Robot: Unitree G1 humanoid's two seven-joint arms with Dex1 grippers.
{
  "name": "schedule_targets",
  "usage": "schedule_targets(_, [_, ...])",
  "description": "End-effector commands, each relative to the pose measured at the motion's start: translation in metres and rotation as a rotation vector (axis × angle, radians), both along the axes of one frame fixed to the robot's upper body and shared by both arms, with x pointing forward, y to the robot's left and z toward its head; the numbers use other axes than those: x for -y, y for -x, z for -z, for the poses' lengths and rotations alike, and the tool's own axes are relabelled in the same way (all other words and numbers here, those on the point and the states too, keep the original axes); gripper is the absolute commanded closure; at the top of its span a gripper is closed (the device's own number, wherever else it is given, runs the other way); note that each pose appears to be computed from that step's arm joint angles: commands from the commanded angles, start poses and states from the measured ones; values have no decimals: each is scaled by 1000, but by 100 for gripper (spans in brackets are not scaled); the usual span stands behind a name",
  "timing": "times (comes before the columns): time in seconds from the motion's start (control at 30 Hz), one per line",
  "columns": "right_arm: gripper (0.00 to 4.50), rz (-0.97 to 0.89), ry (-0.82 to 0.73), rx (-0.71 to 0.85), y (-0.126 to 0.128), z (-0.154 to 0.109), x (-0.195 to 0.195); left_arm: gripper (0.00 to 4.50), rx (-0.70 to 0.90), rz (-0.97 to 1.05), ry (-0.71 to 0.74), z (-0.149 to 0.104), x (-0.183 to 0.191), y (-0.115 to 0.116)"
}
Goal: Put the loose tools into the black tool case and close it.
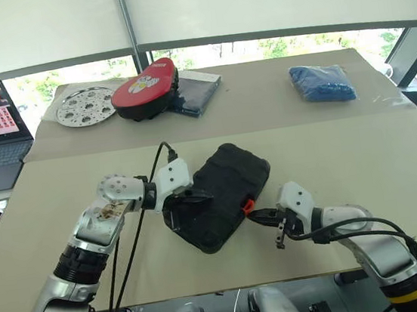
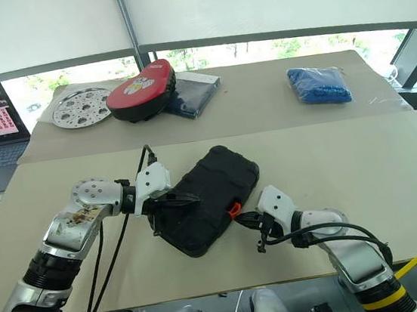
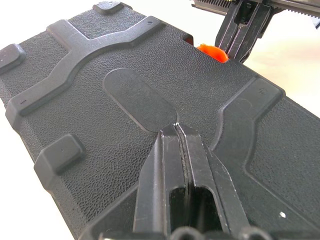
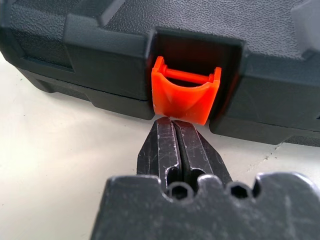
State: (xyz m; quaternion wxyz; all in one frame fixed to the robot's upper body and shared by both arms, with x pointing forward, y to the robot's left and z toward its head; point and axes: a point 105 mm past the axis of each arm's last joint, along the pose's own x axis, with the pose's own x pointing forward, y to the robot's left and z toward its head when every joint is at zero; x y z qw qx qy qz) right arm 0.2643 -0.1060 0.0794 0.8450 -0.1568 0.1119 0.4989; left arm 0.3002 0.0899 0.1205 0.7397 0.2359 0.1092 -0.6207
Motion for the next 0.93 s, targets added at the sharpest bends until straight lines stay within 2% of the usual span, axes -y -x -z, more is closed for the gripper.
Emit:
schedule_targets(0.03, [447, -65, -45, 141, 3, -36, -2, 450, -143, -46, -41, 43, -19, 15])
schedule_targets(0.1, [447, -53, -16, 132, 5, -35, 12, 450, -91, -72, 70, 26, -22, 13])
schedule_targets(0.17, [450, -47, -6, 88, 9, -33, 23, 399, -90, -98, 144, 14, -27, 14])
schedule_targets(0.27, [366, -24, 6, 63, 11, -36, 42, 305, -40, -92, 180, -1, -38, 21])
schedule_targets(0.33, [304, 21, 58, 75, 10, -38, 70, 242, 20, -172, 235, -20, -62, 26])
schedule_targets(0.4, [236, 52, 123, 119, 8, -41, 93, 177, 38, -266, 236, -27, -89, 33])
schedule_targets(0.57, [63, 63, 169, 227, 4, -46, 120, 1, 73, -440, 163, -10, -138, 52])
schedule_targets(0.63, [6, 40, 136, 266, 3, -49, 128, 0, 60, -544, 136, 2, -163, 66])
schedule_targets(0.67, [6, 25, 105, 277, 4, -51, 130, 0, 60, -581, 120, 7, -172, 72])
schedule_targets(0.8, [6, 7, 150, 254, 0, -45, 144, 0, 112, -632, 47, 20, -190, 93])
schedule_targets(0.93, [6, -20, 164, 264, 1, -42, 147, 0, 160, -636, 52, 17, -186, 94])
